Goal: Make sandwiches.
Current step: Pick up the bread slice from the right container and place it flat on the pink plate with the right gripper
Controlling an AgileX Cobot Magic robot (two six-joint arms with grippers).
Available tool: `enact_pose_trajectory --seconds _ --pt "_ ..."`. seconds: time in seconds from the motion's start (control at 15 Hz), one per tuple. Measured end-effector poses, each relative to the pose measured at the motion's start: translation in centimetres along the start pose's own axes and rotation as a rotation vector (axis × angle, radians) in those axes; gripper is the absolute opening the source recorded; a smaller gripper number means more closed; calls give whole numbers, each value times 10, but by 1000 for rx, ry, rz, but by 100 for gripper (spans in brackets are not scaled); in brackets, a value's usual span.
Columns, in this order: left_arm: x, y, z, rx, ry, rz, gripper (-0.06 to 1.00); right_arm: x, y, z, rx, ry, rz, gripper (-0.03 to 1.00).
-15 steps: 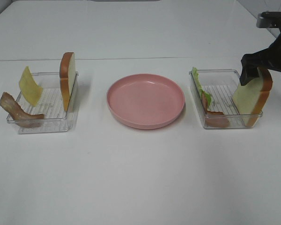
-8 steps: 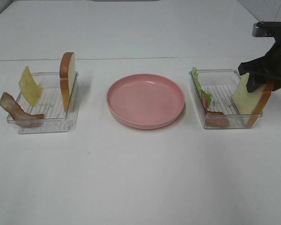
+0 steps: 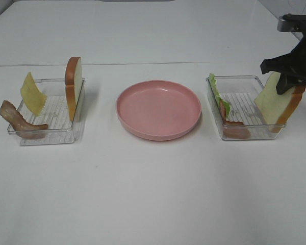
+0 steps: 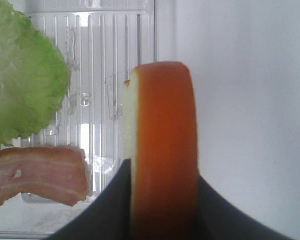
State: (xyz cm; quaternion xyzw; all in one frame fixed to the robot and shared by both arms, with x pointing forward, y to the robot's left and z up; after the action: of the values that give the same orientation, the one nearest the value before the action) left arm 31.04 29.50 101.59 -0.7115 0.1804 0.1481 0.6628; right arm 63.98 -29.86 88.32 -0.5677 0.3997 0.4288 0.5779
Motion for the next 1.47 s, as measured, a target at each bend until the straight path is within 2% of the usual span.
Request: enact_pose_trajectory --seconds 0.33,0.6,0.67,0.8,0.87,0.93,1.0,1.07,1.2,1.33,1.47 --pt "0 0 0 0 0 0 99 -44 -9 12 19 -52 -90 24" --pt "0 0 0 0 0 0 99 -80 -19 32 45 -157 -190 24" --pt "0 0 0 0 0 0 99 -86 -20 43 28 -189 -205 24" --pt "0 0 0 0 0 0 99 -95 -20 88 -44 -269 -230 24" --pt "0 0 0 0 0 0 99 -96 -19 99 -62 -286 -235 24" --pt "0 0 0 0 0 0 99 -100 -17 133 -108 -338 -252 24" --pt "0 0 0 0 0 0 99 -104 -15 156 -140 -373 -269 24" --pt "0 0 0 0 0 0 99 -105 -14 167 -150 -392 -278 24" --pt "0 0 0 0 0 0 99 -102 -10 210 -162 -466 -298 24" --pt "0 0 0 0 0 0 99 -87 -9 233 -151 -494 -301 24" --pt "0 0 0 0 0 0 99 -68 -9 243 -130 -496 -290 24"
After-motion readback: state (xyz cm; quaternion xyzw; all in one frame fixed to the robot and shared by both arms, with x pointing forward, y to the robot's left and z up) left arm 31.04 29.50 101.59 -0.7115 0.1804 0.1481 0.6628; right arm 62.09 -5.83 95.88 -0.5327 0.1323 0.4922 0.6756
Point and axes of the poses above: a point on each arm's last joint axis where the gripper is mounted, x pointing out along that axis toward the gripper, z along the wrist's bending axis when the last joint is at zero, y = z × x, the point moved 9 cm from there along x, pointing out along that axis toward the gripper, and after that the axes turned 1 degree about -x, right-handed, at the moved point
